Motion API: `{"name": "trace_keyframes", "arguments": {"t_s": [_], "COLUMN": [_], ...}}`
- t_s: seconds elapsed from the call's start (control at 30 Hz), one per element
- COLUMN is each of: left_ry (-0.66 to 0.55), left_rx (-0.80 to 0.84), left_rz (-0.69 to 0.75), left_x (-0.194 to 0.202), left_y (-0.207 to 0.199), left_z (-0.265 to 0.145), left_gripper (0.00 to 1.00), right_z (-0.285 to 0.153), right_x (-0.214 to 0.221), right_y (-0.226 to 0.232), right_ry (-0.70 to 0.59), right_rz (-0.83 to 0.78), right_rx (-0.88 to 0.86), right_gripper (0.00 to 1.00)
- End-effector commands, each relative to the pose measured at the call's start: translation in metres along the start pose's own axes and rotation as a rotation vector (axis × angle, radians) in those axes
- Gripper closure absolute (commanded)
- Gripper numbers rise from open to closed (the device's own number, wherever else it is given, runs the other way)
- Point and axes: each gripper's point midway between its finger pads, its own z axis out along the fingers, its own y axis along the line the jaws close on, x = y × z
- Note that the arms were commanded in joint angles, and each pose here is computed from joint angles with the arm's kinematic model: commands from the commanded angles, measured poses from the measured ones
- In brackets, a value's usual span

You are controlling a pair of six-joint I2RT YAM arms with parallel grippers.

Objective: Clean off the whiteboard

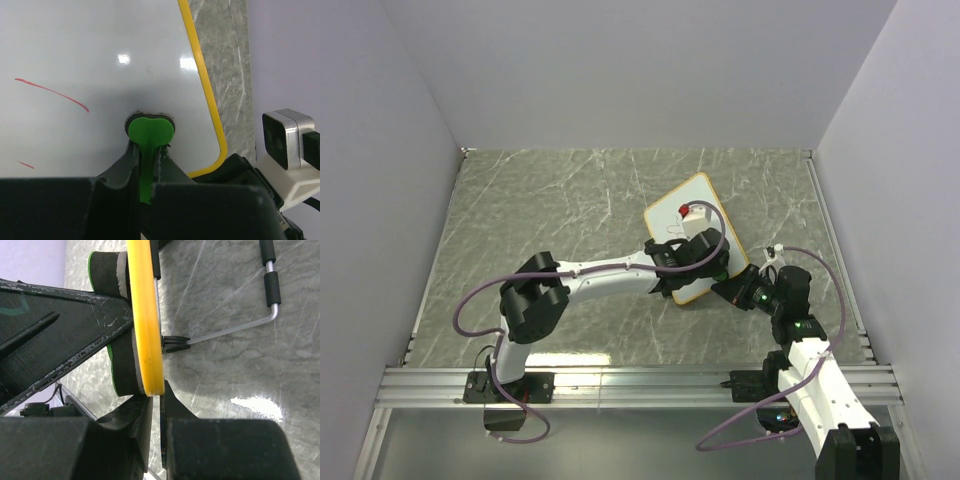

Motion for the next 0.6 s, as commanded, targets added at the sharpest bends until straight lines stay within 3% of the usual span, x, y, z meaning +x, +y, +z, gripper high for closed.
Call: {"name": "trace_keyframes", "arguments": {"t_s": [0.0,0.33,0.57], "left_ry": [0.072,0.077,0.070], "left_rx": [0.021,-0.131,-0.193], "left_rz": [-0.025,-0.090,-0.097], "left_x": [0.023,0.004,-0.025], "left_y": [-0.004,0.093,0.129], "left_z": [0.008,0.032,0.059], "left_gripper": [1.00,1.00,1.00], "right_z": [-0.003,-0.003,-0.004], "right_x": [0.001,-0.001,0.002], "right_y": [0.014,0.019,0.018], "right_ry": [0.043,0.047,0.060], "right_rz": [-0.036,-0.029,-0.026], "right_rx": [-0.040,-0.054,-0.051], "right_gripper": [1.00,1.00,1.00]}}
